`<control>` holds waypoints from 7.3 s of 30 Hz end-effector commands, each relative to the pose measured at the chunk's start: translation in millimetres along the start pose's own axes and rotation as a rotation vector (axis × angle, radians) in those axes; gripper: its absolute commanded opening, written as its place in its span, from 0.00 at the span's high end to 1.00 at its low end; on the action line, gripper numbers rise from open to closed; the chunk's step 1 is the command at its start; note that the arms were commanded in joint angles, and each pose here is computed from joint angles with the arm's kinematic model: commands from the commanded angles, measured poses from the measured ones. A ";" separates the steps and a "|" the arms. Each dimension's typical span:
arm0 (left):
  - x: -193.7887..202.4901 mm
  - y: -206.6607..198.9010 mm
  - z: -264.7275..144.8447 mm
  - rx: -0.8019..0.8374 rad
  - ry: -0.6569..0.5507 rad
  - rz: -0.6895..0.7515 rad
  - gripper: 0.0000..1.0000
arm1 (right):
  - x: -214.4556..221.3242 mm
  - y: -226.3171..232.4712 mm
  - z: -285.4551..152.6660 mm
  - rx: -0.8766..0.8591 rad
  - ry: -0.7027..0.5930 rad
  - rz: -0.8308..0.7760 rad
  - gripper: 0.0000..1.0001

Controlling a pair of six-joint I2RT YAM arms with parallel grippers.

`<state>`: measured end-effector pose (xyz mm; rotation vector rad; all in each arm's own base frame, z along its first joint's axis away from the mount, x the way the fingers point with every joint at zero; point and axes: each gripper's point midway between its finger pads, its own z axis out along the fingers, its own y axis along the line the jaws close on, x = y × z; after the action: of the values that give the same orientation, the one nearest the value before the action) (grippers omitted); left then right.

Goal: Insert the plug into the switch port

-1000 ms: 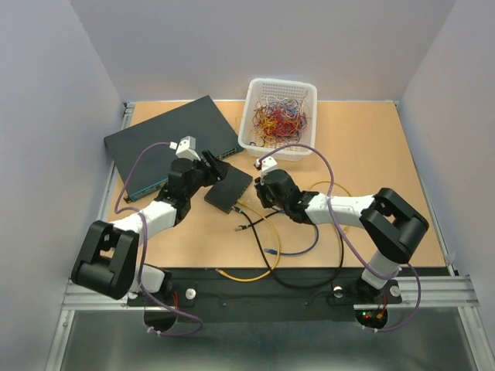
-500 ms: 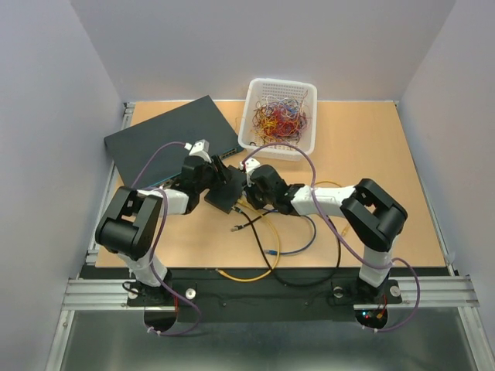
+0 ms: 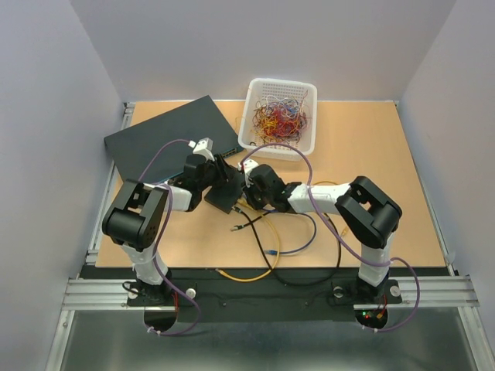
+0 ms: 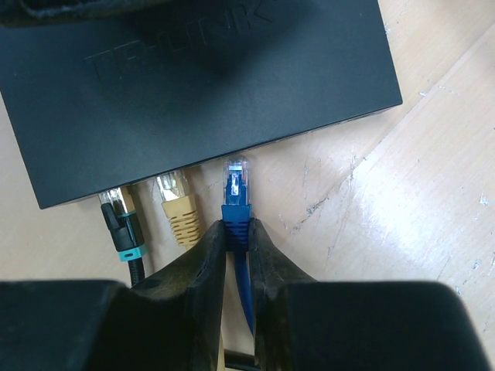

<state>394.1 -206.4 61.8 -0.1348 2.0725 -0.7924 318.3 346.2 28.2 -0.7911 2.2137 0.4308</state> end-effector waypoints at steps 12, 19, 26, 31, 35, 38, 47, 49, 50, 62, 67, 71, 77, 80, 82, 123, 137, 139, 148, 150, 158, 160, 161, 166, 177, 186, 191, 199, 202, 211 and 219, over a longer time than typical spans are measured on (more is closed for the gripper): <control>2.8 31.2 2.3 -0.147 0.002 0.023 0.48 | -29.2 -5.2 0.9 0.030 -0.049 0.031 1.00; -29.1 40.8 -19.6 -0.266 -0.121 0.042 0.48 | -23.2 -4.1 -1.0 0.026 -0.039 0.037 1.00; -20.6 40.7 -5.5 -0.247 -0.075 0.035 0.49 | -22.2 -1.5 0.0 0.009 -0.034 0.042 1.00; -8.2 24.7 6.7 -0.158 -0.022 0.061 0.50 | -23.0 1.0 1.5 -0.001 -0.034 0.040 1.00; 6.6 12.9 15.0 -0.126 0.018 0.087 0.53 | -22.7 5.5 -0.7 -0.025 -0.032 0.034 1.00; 12.9 9.5 18.8 -0.113 0.035 0.088 0.54 | -23.0 7.0 -2.3 -0.038 -0.033 0.030 0.99; 20.9 10.3 19.7 -0.115 0.052 0.078 0.55 | -26.0 16.3 -5.0 -0.080 -0.038 0.034 1.00; 20.6 9.8 18.8 -0.115 0.051 0.076 0.55 | -27.7 16.8 -6.3 -0.079 -0.043 0.035 0.99; 19.6 10.0 18.6 -0.115 0.049 0.077 0.55 | -28.6 16.1 -6.3 -0.078 -0.045 0.036 1.00; 23.1 4.2 17.7 -0.100 0.055 0.100 0.55 | -51.2 -5.7 -8.9 0.061 -0.107 0.067 1.00; 25.0 4.8 17.2 -0.101 0.060 0.103 0.55 | -59.0 -8.4 -9.6 0.076 -0.123 0.065 1.00; 24.5 5.3 16.9 -0.102 0.057 0.110 0.55 | -66.2 -8.3 -11.4 0.081 -0.139 0.069 1.00; 26.2 3.4 18.0 -0.097 0.062 0.110 0.55 | -72.3 -0.4 -10.9 0.038 -0.147 0.063 1.00; 27.8 0.3 18.7 -0.087 0.068 0.123 0.55 | -68.0 5.7 -9.6 0.000 -0.133 0.043 0.99; 27.9 0.0 19.4 -0.084 0.070 0.126 0.55 | -65.0 10.1 -9.7 -0.025 -0.127 0.033 1.00; 123.1 -17.2 -39.9 -0.026 0.235 0.042 0.56 | -52.6 15.9 -40.9 -0.073 -0.225 -0.019 0.99; 141.8 -22.5 -61.1 0.032 0.251 0.004 0.56 | -110.4 58.7 -25.0 -0.255 -0.371 -0.097 1.00; 143.5 -26.8 -64.0 0.054 0.251 -0.014 0.56 | -119.0 65.5 -25.7 -0.282 -0.405 -0.087 1.00; 159.9 -34.4 -76.5 0.117 0.263 -0.055 0.56 | -150.4 102.7 -16.4 -0.383 -0.514 -0.110 0.99; 164.7 -34.1 -77.4 0.125 0.273 -0.062 0.56 | -155.5 116.2 -15.0 -0.417 -0.524 -0.124 1.00; 154.8 -35.1 -71.3 0.090 0.264 -0.045 0.56 | -155.4 135.3 -7.0 -0.463 -0.513 -0.095 1.00; 147.0 -31.6 -65.6 0.050 0.260 -0.015 0.56 | -151.9 137.0 -4.4 -0.463 -0.502 -0.080 1.00; 141.9 -32.3 -63.9 0.044 0.251 -0.007 0.56 | -149.9 137.8 -3.0 -0.461 -0.497 -0.073 1.00; 125.9 -20.2 -46.0 0.010 0.272 0.018 0.56 | -143.0 135.3 1.6 -0.434 -0.478 -0.023 1.00; 100.9 -2.2 -39.3 -0.020 0.241 -0.036 0.56 | -134.3 114.2 18.0 -0.312 -0.461 0.031 0.99; 89.0 13.7 -48.7 -0.078 0.203 -0.066 0.56 | -130.2 85.5 20.5 -0.152 -0.442 0.028 0.82; 77.2 23.9 -55.0 -0.110 0.162 -0.100 0.56 | -131.6 71.1 23.9 -0.066 -0.414 0.011 0.60; 35.3 20.1 -61.4 -0.097 0.070 -0.103 0.56 | -118.8 61.9 2.8 -0.042 -0.393 -0.013 0.50; 15.0 15.9 -64.9 -0.096 0.030 -0.094 0.56 | -115.2 51.9 -15.5 -0.005 -0.399 0.025 0.50; -36.9 35.6 -100.7 -0.225 -0.132 -0.064 0.55 | -91.2 -7.6 -76.5 0.249 -0.359 0.216 0.41; -27.3 36.6 -106.5 -0.198 -0.147 -0.070 0.55 | -23.2 -114.1 -142.4 0.477 -0.284 0.605 0.37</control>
<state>339.7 -118.0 110.5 -0.3829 2.0062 -0.6164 328.6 277.6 139.9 -0.1373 2.0527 0.3454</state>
